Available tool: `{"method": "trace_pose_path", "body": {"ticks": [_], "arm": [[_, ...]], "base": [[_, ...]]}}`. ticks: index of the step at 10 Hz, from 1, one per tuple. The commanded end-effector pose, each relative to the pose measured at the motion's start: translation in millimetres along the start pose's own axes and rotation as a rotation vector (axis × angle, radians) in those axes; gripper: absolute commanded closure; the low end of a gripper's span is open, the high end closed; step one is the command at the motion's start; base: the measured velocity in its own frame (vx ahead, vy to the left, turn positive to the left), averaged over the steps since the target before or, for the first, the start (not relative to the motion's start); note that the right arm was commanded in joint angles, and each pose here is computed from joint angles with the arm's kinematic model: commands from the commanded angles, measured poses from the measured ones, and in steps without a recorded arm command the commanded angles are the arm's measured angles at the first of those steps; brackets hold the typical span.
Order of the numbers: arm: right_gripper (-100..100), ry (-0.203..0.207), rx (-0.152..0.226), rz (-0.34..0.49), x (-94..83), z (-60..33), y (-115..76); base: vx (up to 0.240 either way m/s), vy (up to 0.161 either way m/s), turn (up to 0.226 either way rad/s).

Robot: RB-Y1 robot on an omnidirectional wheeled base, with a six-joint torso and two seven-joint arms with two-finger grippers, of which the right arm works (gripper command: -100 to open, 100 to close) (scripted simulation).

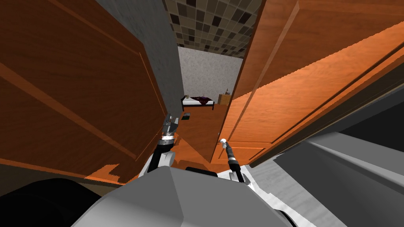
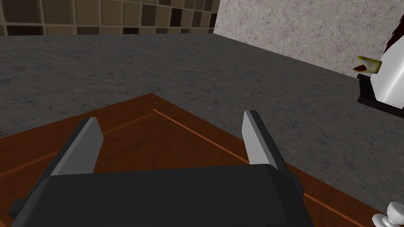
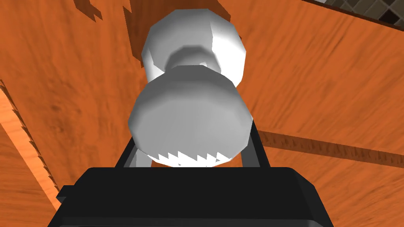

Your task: Push the door open

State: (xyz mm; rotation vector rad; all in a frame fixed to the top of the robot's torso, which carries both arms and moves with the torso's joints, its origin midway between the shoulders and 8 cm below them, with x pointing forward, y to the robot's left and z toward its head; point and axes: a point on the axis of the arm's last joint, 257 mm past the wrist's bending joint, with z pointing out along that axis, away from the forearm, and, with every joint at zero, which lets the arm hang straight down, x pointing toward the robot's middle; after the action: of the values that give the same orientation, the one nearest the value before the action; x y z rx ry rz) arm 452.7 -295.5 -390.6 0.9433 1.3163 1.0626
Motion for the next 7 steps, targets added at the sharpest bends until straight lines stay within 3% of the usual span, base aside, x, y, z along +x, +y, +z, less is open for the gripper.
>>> {"method": "trace_pose_path", "body": {"ticks": [1,7], "arm": [[100,-0.006,-0.002,0.045,-1.1,3.3,1.1],[100,-0.018,0.000,0.259,11.4,12.2,4.0]], "base": [[0.057,-0.015,-0.026],[0.056,0.006,-0.044]]}}
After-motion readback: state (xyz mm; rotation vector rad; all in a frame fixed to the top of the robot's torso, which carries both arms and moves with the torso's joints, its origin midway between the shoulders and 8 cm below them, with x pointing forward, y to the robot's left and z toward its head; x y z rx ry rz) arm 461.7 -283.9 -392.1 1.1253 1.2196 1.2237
